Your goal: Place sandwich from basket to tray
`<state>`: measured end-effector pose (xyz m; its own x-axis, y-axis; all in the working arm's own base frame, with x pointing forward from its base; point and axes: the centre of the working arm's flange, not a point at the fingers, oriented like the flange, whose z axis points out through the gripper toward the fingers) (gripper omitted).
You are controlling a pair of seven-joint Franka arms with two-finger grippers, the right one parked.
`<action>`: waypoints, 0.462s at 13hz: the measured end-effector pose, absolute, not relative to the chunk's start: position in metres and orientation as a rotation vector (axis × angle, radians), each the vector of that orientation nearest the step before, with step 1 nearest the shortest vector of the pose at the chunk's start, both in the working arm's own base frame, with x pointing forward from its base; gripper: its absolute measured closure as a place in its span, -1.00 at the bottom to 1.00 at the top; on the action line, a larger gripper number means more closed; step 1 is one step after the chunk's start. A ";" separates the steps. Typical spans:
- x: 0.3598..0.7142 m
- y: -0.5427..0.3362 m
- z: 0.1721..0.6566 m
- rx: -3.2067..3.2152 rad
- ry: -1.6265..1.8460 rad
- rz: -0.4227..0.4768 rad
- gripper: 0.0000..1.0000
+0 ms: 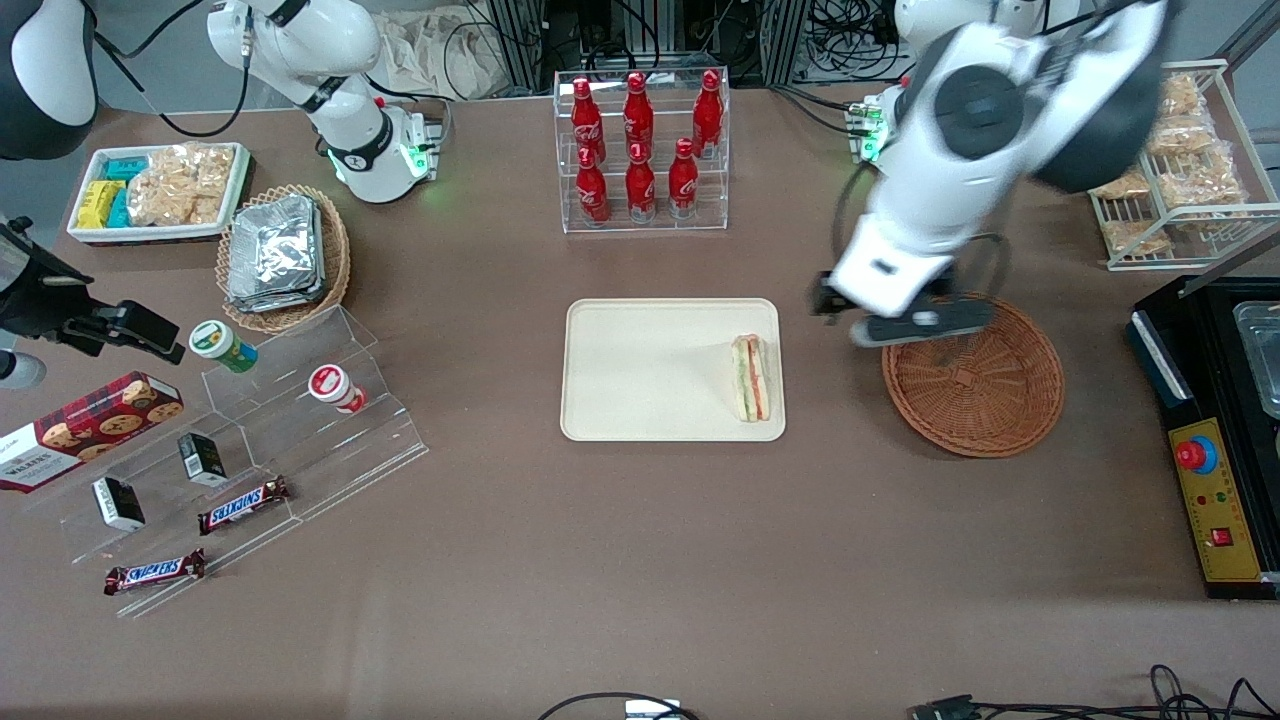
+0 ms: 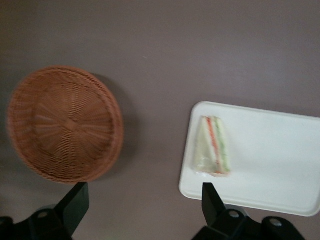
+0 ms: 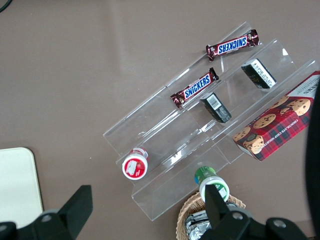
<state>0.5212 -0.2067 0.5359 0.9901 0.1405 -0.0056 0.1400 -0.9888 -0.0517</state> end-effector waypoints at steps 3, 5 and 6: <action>0.511 -0.120 0.545 -3.087 -0.221 0.020 -1.00; 0.507 -0.078 0.553 -3.103 -0.156 0.022 -1.00; 0.506 -0.059 0.557 -3.110 -0.129 0.028 -1.00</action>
<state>0.5060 -0.0586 0.5572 0.9964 0.0830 -0.0169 0.0825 -0.9962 -0.0292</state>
